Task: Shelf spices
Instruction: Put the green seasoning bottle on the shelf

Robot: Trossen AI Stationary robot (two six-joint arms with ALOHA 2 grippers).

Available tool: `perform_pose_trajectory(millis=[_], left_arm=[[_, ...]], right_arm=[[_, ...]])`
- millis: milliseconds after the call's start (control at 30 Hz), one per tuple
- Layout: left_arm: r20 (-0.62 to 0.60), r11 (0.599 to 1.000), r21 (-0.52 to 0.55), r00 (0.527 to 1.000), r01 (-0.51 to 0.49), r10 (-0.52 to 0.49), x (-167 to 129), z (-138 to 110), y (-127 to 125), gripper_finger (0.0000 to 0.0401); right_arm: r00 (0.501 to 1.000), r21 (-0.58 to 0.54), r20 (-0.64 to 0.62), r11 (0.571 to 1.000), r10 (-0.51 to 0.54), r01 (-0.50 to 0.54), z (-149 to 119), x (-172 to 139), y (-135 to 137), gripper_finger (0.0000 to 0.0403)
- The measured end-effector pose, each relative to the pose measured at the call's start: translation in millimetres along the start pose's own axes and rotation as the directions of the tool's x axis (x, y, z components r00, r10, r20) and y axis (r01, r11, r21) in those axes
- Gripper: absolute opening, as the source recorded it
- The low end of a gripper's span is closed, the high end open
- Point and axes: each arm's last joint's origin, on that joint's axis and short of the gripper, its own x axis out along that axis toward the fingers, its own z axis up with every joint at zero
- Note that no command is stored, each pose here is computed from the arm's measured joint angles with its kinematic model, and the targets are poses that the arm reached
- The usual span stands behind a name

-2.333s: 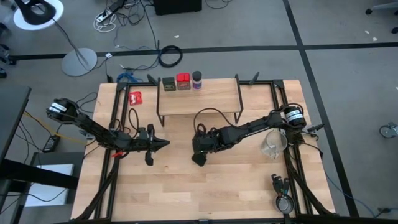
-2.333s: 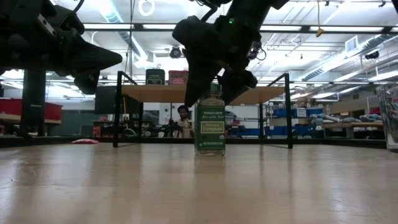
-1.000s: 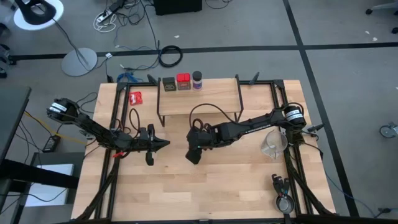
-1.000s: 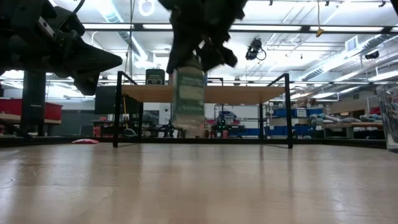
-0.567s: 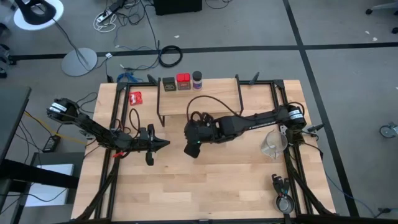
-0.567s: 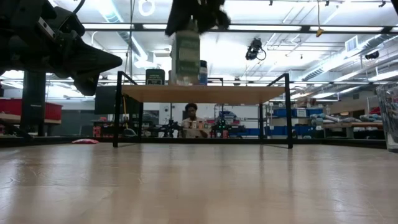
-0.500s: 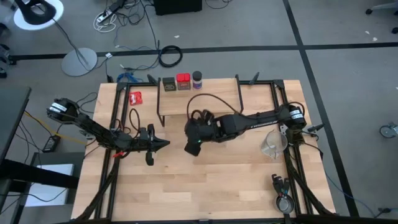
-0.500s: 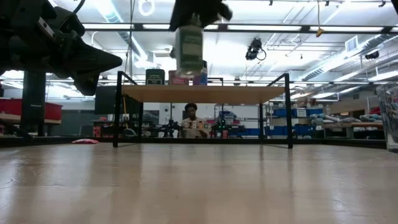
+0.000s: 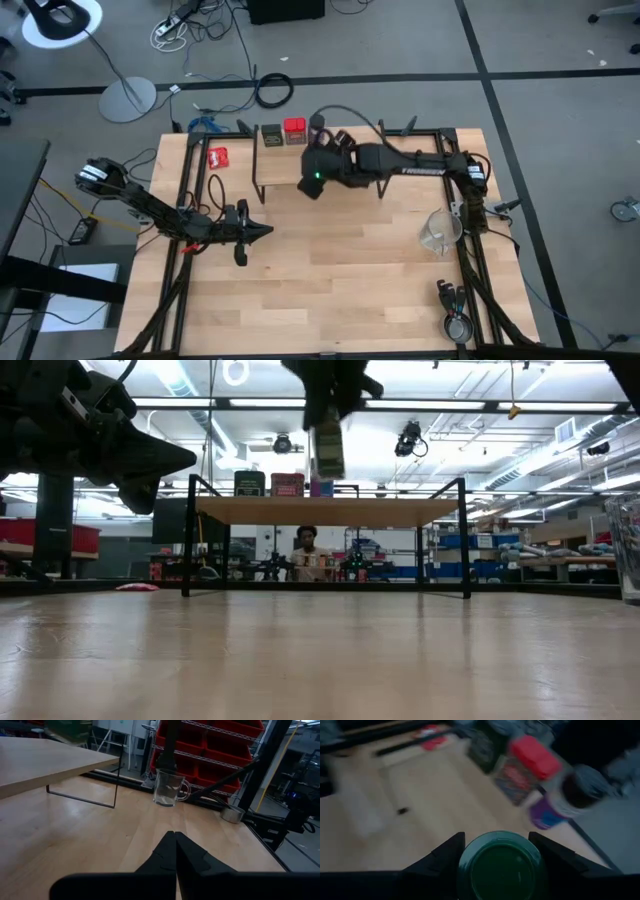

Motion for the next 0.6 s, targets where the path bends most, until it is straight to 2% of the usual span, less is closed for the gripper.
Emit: perform_pose_trajectory(millis=[300,600], left_arm=[[-0.012,1.0,0.007,1.0,-0.004,0.004,0,-1,0,0.0001],[-0.019,1.0,-0.005,1.0,-0.005,0.005,0,-2,1,0.0001]], right_arm=[[0.99,0.036,-0.105,0.995,-0.092,0.096,-1,21,-35,0.02],[0.979,0.068,-0.167,0.989,-0.119,0.132,3,42,-72,0.02]])
